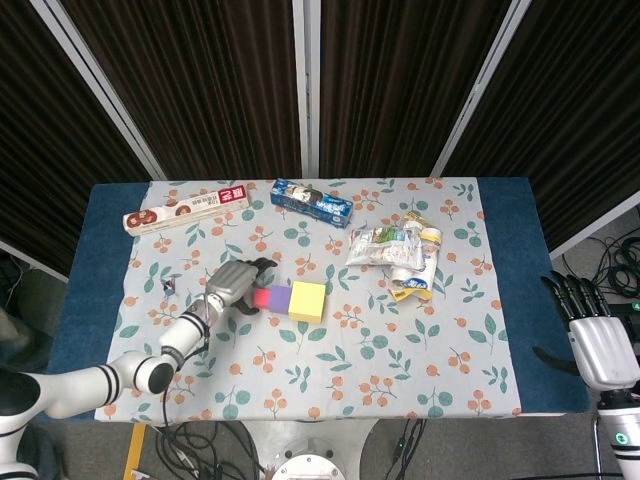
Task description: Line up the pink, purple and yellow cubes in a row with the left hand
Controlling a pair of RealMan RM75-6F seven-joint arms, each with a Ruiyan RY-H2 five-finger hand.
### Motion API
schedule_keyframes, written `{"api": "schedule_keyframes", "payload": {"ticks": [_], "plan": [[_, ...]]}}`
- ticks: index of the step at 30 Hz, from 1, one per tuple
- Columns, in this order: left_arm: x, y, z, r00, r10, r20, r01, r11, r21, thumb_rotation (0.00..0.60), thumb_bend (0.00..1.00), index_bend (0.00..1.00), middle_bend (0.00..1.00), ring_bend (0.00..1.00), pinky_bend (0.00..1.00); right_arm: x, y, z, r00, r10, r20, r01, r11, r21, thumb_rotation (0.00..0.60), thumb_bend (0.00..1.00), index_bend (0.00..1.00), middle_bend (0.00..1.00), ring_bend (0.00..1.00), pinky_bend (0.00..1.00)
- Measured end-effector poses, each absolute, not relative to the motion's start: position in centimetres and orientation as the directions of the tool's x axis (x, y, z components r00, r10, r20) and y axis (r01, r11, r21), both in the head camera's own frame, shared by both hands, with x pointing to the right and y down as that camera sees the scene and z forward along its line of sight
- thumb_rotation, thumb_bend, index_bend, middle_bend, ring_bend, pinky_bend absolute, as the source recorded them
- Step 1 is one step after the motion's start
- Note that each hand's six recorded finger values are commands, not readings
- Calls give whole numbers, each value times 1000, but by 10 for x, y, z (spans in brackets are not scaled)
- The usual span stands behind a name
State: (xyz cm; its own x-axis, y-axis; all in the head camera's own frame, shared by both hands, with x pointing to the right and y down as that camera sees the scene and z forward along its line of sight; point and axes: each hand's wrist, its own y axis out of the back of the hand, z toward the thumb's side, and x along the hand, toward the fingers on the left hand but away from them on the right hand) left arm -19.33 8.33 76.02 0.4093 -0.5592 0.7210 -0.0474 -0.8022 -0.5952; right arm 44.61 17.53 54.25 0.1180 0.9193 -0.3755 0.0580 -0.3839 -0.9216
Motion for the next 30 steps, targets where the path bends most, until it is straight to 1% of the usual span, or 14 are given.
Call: {"api": "schedule_keyframes", "payload": {"ticks": [3,6,9,12,13,16,19,22,26,30], "plan": [[-205,76,748,396,-599,696,-74,-776,-626,600,246,157,208,227,235,447,173,543,114,919,-376,60,-385,-921,600,26,0,43,0,0],[-224,66,736,363,-660,658,-109,-731,-673,600,245,157,208,226,234,449,173,544,112,917,-382,69,-391,-918,600,26,0,42,0,0],[-250,56,720,306,-741,597,-137,-655,-743,600,238,159,208,226,222,449,173,547,117,911,-396,87,-406,-910,600,36,0,44,0,0],[-287,46,701,220,-829,515,-145,-550,-823,600,227,160,208,226,210,447,171,551,143,906,-399,109,-416,-903,600,71,0,52,0,0],[-305,45,692,180,-859,480,-138,-505,-852,600,223,160,208,226,206,446,170,552,153,905,-398,114,-416,-902,600,77,0,54,0,0],[-353,51,671,73,-913,403,-98,-408,-908,600,215,160,208,221,194,443,168,555,184,903,-390,111,-413,-904,600,82,0,61,0,0],[-400,70,653,-17,-934,357,-33,-357,-934,600,207,160,208,216,191,440,170,555,193,908,-371,115,-397,-911,600,82,0,67,0,0],[-432,96,638,-71,-936,345,15,-347,-938,600,204,160,208,215,191,442,174,557,175,915,-362,113,-384,-916,600,82,0,64,0,0],[-451,129,622,-110,-931,348,38,-353,-935,600,201,160,208,212,191,449,180,560,121,923,-366,97,-378,-921,600,81,0,56,0,0],[-458,153,611,-135,-917,374,32,-382,-924,600,193,160,208,201,191,455,188,559,77,929,-363,99,-370,-924,600,81,0,55,0,0]]}}
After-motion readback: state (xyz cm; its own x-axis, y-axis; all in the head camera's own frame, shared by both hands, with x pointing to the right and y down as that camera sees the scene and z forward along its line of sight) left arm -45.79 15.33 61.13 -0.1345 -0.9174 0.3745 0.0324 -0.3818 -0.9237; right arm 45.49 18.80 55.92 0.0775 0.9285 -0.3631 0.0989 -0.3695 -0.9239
